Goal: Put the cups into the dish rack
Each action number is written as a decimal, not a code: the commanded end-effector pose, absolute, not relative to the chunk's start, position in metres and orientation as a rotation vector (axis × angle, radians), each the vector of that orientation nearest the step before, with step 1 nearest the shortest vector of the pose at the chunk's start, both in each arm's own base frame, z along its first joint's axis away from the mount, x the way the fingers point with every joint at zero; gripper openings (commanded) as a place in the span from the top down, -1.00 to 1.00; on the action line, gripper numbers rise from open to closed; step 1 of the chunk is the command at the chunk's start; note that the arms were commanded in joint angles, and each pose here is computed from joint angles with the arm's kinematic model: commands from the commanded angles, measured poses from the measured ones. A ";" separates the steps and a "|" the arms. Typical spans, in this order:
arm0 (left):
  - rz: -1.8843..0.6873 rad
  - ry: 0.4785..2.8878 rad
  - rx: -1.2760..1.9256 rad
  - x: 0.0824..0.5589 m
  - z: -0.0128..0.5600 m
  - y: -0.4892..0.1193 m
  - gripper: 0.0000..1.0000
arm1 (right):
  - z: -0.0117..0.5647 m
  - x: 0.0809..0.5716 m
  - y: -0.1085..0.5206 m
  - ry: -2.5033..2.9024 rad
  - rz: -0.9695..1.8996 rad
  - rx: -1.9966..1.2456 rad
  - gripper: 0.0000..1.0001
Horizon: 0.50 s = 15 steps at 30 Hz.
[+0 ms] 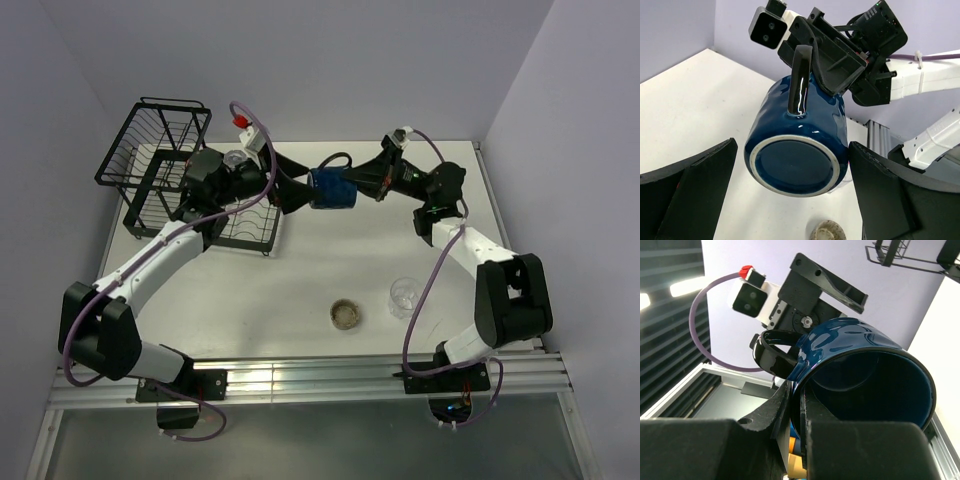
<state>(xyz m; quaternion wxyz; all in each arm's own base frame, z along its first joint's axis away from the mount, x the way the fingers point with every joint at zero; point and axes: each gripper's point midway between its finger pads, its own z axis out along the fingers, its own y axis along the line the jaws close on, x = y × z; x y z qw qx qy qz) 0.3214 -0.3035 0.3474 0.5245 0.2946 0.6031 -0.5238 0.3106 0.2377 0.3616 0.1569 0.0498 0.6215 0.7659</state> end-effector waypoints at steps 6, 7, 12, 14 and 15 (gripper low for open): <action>-1.185 1.432 0.699 0.348 0.349 -0.295 -0.98 | 0.387 0.283 0.240 1.760 2.203 -0.107 1.00; -1.195 1.433 0.710 0.347 0.348 -0.296 -0.98 | 0.387 0.284 0.240 1.761 2.203 -0.107 1.00; -1.237 1.464 0.764 0.345 0.338 -0.305 -0.98 | 0.390 0.285 0.242 1.758 2.210 -0.108 1.00; -1.241 1.489 0.785 0.345 0.331 -0.308 -0.98 | 0.393 0.285 0.243 1.753 2.212 -0.116 1.00; -1.240 1.500 0.801 0.344 0.328 -0.310 -0.98 | 0.394 0.286 0.244 1.752 2.214 -0.117 1.00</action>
